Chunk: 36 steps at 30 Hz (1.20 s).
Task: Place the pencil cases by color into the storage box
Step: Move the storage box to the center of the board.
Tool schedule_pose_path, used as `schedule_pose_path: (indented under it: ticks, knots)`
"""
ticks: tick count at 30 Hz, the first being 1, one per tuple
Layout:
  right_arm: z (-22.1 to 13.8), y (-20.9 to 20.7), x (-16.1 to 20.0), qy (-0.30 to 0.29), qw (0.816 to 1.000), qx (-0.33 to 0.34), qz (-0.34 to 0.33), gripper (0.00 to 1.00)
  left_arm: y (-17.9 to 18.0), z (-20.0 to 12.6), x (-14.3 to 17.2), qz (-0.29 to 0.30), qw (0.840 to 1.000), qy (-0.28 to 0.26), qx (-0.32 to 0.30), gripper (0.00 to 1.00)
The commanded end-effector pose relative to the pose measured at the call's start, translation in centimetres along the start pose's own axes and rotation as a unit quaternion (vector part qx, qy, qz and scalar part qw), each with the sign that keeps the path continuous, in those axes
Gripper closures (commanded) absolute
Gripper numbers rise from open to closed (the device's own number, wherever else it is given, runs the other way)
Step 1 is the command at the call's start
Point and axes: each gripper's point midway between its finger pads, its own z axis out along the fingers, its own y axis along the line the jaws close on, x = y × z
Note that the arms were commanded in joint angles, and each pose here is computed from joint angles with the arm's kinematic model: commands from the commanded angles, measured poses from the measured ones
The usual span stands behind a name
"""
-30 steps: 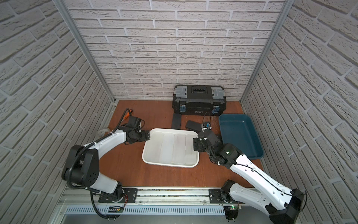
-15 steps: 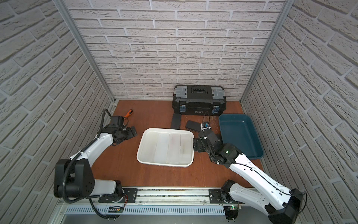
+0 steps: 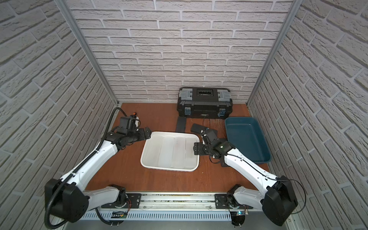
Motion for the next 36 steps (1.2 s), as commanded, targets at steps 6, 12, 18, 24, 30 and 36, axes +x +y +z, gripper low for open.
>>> schedule_pose_path:
  ticks: [6, 12, 18, 24, 30, 36]
  knots:
    - [3.1, 0.7, -0.6, -0.004, 0.997, -0.028, 0.07, 0.12, -1.5, -2.8, -1.5, 0.014, 0.999, -0.04, 0.028, 0.02]
    - [4.3, 1.1, -1.1, -0.008, 0.995, -0.038, 0.087, 0.12, -2.2, -4.7, -2.9, 0.021, 0.997, -0.066, 0.042, 0.02]
    - [5.9, 3.8, -1.9, 0.012, 0.991, -0.087, 0.098, 0.14, -2.9, -5.8, -4.2, 0.028, 0.995, -0.085, 0.053, 0.02]
    - [5.5, 7.4, -3.4, 0.01, 0.99, -0.116, 0.073, 0.14, -2.7, -5.9, -4.7, 0.026, 0.994, -0.094, 0.051, 0.02]
    - [6.3, 11.9, -4.0, 0.026, 0.989, -0.138, 0.033, 0.15, -2.4, -4.9, -4.6, 0.019, 0.995, -0.088, 0.052, 0.02]
    - [5.6, 10.7, -4.5, 0.024, 0.995, -0.088, -0.037, 0.14, -2.3, -4.4, -4.5, 0.019, 0.995, -0.083, 0.054, 0.02]
